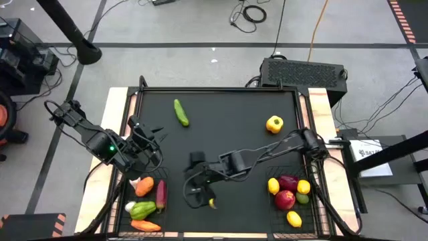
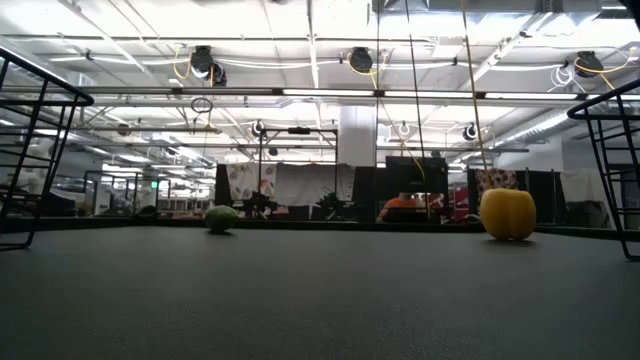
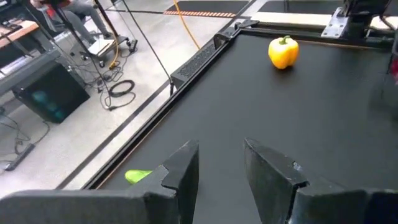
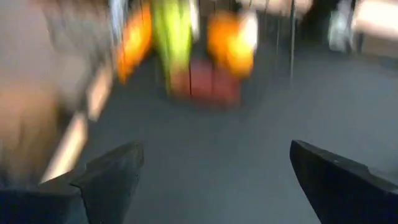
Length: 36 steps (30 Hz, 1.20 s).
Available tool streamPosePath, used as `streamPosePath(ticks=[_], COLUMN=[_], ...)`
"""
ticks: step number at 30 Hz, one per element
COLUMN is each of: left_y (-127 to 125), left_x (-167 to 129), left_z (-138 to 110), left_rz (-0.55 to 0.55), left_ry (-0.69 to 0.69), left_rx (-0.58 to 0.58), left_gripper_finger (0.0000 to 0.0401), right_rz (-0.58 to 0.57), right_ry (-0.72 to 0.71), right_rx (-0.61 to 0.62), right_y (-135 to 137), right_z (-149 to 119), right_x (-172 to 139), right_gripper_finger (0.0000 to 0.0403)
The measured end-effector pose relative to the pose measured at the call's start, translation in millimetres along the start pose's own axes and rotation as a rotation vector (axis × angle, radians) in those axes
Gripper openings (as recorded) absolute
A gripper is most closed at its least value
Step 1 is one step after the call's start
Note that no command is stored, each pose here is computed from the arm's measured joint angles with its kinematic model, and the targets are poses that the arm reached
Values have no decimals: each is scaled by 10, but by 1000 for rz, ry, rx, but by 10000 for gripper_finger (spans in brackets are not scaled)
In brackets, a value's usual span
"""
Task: Sort produce into baskets
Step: Put the cucumber into the bottom left basket
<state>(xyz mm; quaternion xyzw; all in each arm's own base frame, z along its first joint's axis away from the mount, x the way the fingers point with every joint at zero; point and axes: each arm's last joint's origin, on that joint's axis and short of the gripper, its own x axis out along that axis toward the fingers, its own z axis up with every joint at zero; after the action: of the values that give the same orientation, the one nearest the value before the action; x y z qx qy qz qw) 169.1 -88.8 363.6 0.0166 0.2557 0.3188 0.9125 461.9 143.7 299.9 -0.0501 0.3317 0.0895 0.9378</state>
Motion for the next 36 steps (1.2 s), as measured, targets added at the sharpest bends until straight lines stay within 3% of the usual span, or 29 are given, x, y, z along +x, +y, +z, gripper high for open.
streamPosePath(ticks=[3, 6, 9, 15, 21, 27, 31, 36], left_y=[9, 17, 43, 229, 398, 532, 570, 522], left_x=[19, 98, 266, 776, 1232, 1627, 1909, 2212], left_z=[4, 9, 38, 108, 82, 23, -2, -16], left_rz=[3, -30, 23, 88, -69, -163, -59, 142], left_ry=[13, 111, 167, 389, 643, 779, 784, 714], left_rx=[-28, -62, -67, -32, 227, 298, 152, -299], left_gripper_finger=[132, 132, 132, 132, 135, 182, 225, 242], right_rz=[-46, -179, -325, -609, -843, -885, -900, -950], right_ry=[298, 490, 508, 347, 345, 468, 556, 593], right_rx=[-31, -9, 21, 36, -22, -106, -171, -168], right_y=[-7, -40, -101, -109, -106, -130, -190, -290], right_z=[-215, -342, -327, -229, -465, -948, -1141, -1193], right_x=[-312, -666, -1017, -1373, -1238, -875, -801, -888], right_gripper_finger=[391, 391, 391, 391, 391, 391, 391, 391])
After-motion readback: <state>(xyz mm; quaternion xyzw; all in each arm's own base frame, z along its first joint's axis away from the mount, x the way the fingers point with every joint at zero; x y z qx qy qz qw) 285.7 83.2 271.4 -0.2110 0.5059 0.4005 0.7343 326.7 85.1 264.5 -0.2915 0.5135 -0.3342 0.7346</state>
